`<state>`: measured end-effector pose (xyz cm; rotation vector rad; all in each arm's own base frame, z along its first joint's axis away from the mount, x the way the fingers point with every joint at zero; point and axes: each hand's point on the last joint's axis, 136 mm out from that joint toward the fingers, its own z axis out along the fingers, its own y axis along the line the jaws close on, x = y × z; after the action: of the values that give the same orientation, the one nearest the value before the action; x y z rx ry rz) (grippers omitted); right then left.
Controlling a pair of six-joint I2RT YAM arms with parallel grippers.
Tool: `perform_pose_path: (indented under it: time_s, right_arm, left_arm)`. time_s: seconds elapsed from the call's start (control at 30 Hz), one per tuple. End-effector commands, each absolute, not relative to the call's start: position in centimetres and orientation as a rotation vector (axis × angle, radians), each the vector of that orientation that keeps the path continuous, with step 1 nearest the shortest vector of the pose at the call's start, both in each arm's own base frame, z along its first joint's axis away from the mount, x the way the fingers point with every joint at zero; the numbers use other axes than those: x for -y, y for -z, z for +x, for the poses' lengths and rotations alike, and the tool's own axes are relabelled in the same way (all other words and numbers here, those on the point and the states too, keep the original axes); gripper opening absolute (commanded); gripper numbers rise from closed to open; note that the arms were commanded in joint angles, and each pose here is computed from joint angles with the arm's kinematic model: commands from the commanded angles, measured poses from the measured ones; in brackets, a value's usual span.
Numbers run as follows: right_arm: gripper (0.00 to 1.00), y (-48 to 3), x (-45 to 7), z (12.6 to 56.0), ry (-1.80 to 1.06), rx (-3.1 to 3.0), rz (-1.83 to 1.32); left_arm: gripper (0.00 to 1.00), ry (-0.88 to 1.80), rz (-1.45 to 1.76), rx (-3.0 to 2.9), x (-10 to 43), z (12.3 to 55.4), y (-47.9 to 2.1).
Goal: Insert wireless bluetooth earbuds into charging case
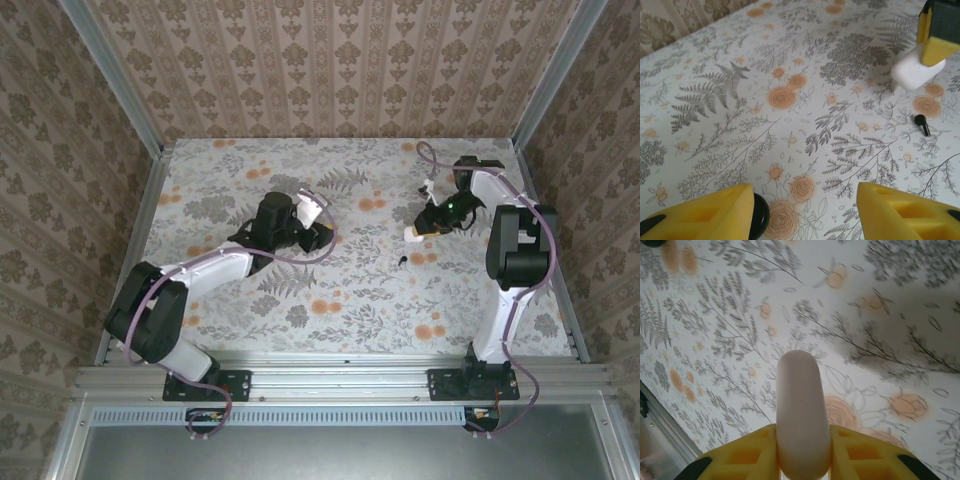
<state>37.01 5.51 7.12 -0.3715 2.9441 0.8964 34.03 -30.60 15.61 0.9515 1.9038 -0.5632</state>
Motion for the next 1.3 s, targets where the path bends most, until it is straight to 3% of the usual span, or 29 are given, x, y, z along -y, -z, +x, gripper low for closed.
perform_pose_path:
  time_s: [0.0,0.6,0.9,1.27]
  right_arm:
    - [0.26,-7.0,-5.0,35.9,-0.953,-3.011,-0.371]
    - [0.29,-4.5,-5.1,35.0,-1.129,-3.098,-0.352]
    - [0.48,-3.3,-4.2,35.8,-1.074,-3.108,-0.279]
    - [0.53,-3.6,-2.5,37.8,-0.947,-3.055,-0.181]
  left_arm:
    - [0.56,0.545,0.910,-2.031,30.0,34.6,-14.3]
    - [0.53,0.522,0.637,-2.426,29.1,35.6,-13.2]
    - [0.53,0.535,0.544,-2.498,29.1,35.6,-12.6]
    - [0.50,0.496,0.250,-2.647,28.2,35.9,-12.1]
